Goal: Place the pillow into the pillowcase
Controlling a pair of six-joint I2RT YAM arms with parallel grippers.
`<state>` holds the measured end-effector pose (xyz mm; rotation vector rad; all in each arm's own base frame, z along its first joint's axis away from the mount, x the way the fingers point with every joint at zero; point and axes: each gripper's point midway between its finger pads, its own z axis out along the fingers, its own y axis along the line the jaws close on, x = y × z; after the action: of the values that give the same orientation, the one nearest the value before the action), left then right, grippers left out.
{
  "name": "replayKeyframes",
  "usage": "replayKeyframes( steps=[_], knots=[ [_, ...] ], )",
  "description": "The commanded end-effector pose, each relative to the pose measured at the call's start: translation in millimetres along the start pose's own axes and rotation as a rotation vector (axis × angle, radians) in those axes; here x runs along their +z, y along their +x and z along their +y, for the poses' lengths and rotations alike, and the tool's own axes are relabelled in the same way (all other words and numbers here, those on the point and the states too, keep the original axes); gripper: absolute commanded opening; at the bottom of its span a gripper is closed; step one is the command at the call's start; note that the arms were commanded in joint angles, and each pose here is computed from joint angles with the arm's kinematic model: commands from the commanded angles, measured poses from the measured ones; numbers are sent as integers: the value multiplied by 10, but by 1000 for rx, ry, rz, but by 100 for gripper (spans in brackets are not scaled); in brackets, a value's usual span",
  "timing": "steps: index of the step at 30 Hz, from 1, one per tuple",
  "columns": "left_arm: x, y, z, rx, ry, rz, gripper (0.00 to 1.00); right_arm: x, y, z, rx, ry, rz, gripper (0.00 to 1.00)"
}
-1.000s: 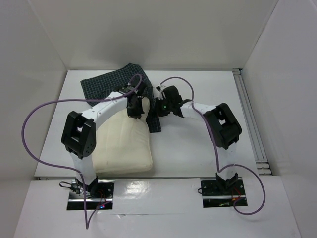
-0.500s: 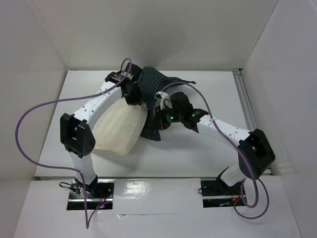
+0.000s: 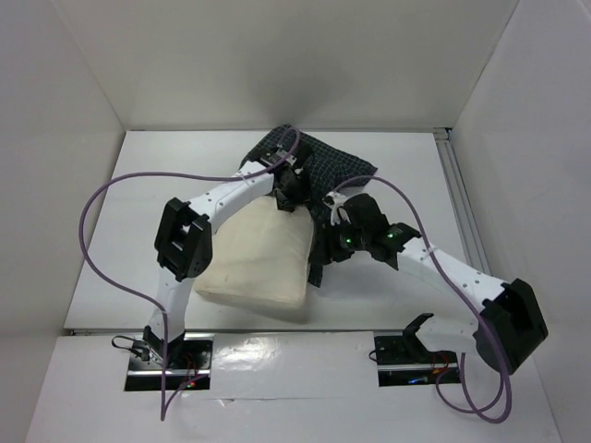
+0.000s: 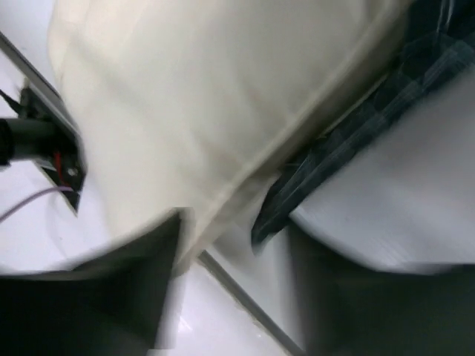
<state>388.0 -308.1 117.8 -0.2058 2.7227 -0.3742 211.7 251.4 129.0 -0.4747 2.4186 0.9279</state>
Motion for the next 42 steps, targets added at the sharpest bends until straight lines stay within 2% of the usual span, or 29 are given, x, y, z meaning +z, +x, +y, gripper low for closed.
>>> replayKeyframes(
  steps=[1,2,3,5,8,10,13,14,17,18,19,20,21,23,24,27,29,31,32,33,34,35,36,37,39,42],
  knots=[
    [-201,-143,-31,83,110,-50,77,-251,-115,-63,44,91,-45,83],
    [-280,-93,-28,112,131,-40,84,-289,-145,-132,55,131,-51,90],
    [-396,16,43,174,143,-18,87,-316,-240,-183,36,170,-83,93],
    [-495,215,84,245,186,48,89,-346,-379,-197,38,210,-96,100],
    [-673,353,292,265,218,100,79,-251,-523,-149,20,215,-103,100],
    [-899,335,408,252,251,60,75,-175,-641,-44,-6,239,-139,100],
    [-1103,144,724,187,239,-14,73,161,-596,325,-91,221,-127,100],
    [-1268,-9,905,134,223,-78,76,375,-517,470,-106,210,-89,100],
    [-1409,-218,1466,-31,121,-177,80,799,-302,443,-91,231,-5,100],
    [-1444,-267,1596,-87,101,-205,80,903,-295,495,-73,216,-16,100],
    [-1417,-231,1717,-114,91,-201,81,986,-213,423,-71,226,1,100],
    [-1442,-226,1798,-137,91,-205,83,1055,-134,359,-58,238,17,92],
    [-1475,-283,1907,-169,93,-226,83,1124,24,215,-56,275,57,45],
    [-1469,-223,1943,-192,131,-208,83,1062,48,-66,-36,381,54,1],
    [-1455,-218,1954,-182,142,-205,83,989,137,-240,-28,435,73,0],
    [-1321,-76,1958,-155,167,-161,83,400,-115,-671,33,541,-33,0],
    [-1163,134,1941,-159,213,-104,83,126,-235,-816,36,574,-73,0],
    [-1054,215,1804,-120,286,-103,83,-143,-359,-953,38,622,-111,0],
    [-991,249,1816,-148,287,-98,83,-183,-384,-972,37,631,-108,0],
    [-880,403,1811,-143,298,-62,83,-229,-426,-975,35,650,-114,2],
    [-809,414,1743,-131,326,-62,83,-227,-537,-935,20,649,-115,28],
    [-776,459,1707,-129,341,-54,83,-236,-599,-909,10,647,-116,63],
    [-679,571,1704,-137,347,-21,83,-203,-655,-812,-7,629,-123,93],
    [-647,635,1627,-112,371,-12,83,-112,-750,-579,-48,581,-140,100],
    [-545,653,1605,-101,358,-28,84,9,-876,-356,-102,548,-175,100],
    [-403,798,1616,-91,313,4,85,321,-858,-142,-199,547,-130,100]
  ],
)
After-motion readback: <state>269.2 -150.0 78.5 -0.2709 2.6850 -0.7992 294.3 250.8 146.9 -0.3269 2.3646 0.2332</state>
